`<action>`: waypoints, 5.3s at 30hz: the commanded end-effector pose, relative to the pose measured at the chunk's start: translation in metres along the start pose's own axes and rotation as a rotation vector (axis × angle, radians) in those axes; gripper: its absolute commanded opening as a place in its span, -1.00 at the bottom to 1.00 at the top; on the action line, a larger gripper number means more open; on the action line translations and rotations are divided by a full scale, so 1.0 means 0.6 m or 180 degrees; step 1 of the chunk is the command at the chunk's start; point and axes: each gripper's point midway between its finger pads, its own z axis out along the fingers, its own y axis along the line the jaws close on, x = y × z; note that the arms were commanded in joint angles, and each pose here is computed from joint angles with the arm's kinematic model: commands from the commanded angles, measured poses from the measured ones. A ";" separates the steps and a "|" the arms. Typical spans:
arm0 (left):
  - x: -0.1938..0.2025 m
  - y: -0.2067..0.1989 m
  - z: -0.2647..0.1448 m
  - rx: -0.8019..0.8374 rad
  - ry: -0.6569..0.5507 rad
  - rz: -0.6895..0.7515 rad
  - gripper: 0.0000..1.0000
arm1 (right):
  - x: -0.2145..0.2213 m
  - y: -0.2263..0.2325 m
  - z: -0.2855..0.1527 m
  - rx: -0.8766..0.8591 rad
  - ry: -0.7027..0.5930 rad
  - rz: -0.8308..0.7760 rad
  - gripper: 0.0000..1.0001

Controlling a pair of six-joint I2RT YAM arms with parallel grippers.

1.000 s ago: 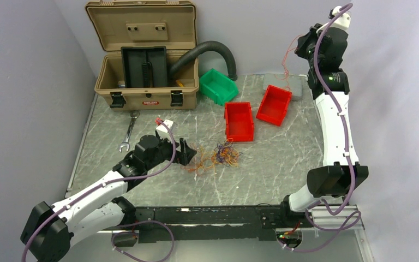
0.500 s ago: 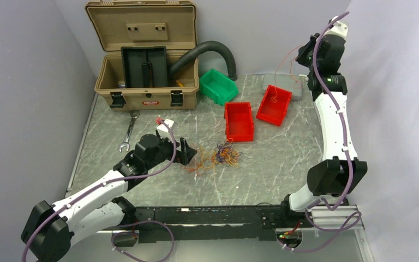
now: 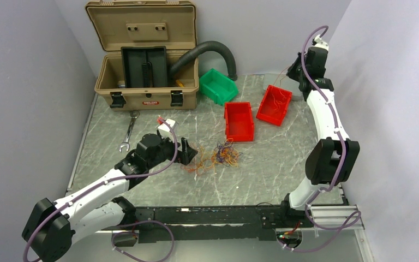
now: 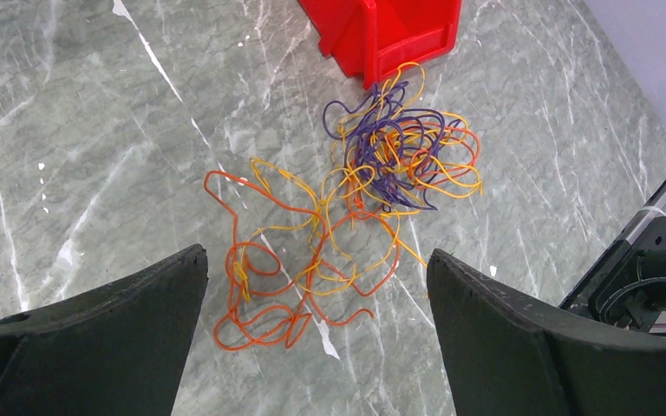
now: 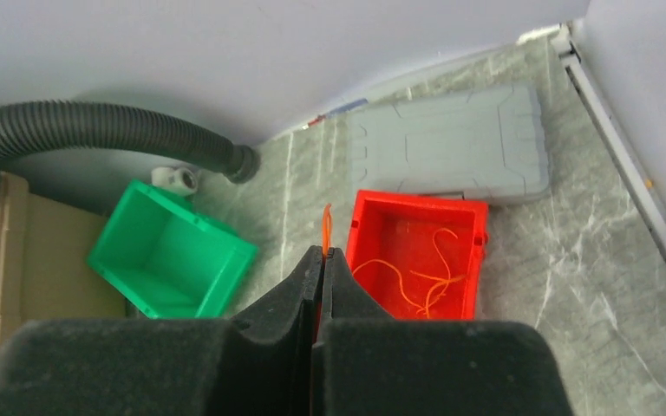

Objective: Untangle the cables

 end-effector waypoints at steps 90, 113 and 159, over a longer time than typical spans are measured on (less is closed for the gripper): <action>-0.034 0.130 0.010 -0.1298 -0.0229 -0.0700 -1.00 | 0.544 -0.088 -0.317 0.1129 0.0884 0.0196 -1.00; -0.166 -0.038 -0.056 0.0126 -0.0446 0.0076 -1.00 | 0.506 0.159 -0.432 -0.2254 0.1168 -0.0549 -1.00; -0.217 -0.184 -0.098 0.1557 -0.0536 0.0352 -1.00 | 0.456 0.392 -0.500 -0.4421 0.0510 -0.0903 1.00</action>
